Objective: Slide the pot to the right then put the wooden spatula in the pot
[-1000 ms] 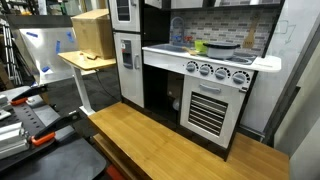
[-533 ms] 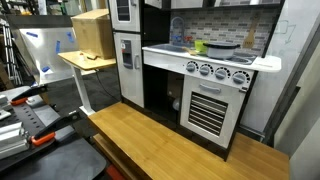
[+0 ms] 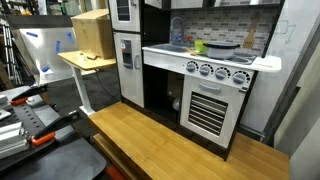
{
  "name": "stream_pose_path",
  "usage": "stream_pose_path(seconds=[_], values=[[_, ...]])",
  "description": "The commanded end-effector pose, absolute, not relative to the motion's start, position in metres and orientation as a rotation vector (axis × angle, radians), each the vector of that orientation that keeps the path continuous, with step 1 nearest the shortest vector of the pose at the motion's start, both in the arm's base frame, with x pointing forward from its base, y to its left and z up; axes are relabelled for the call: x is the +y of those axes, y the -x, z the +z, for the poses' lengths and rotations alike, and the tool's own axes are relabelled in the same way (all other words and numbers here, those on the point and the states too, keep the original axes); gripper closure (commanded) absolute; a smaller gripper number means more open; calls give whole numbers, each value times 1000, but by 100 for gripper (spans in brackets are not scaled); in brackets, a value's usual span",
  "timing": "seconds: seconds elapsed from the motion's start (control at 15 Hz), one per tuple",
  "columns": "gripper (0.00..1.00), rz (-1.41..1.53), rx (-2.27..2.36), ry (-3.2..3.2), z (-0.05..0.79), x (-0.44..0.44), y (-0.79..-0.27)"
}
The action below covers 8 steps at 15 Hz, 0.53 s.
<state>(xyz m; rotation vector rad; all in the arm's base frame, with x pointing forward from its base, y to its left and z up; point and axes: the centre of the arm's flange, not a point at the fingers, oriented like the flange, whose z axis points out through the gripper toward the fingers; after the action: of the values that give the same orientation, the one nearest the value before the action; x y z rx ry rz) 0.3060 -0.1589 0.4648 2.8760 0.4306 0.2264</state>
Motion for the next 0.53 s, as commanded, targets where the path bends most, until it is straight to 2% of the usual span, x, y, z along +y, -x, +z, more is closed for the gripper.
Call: stream_pose_path(seconds=[0.0, 0.4, 0.47], values=[[0, 306, 672, -2805, 450, -187, -342], [0, 418, 1135, -2688, 427, -176, -388], [0, 421, 1008, -2716, 428, -167, -371]])
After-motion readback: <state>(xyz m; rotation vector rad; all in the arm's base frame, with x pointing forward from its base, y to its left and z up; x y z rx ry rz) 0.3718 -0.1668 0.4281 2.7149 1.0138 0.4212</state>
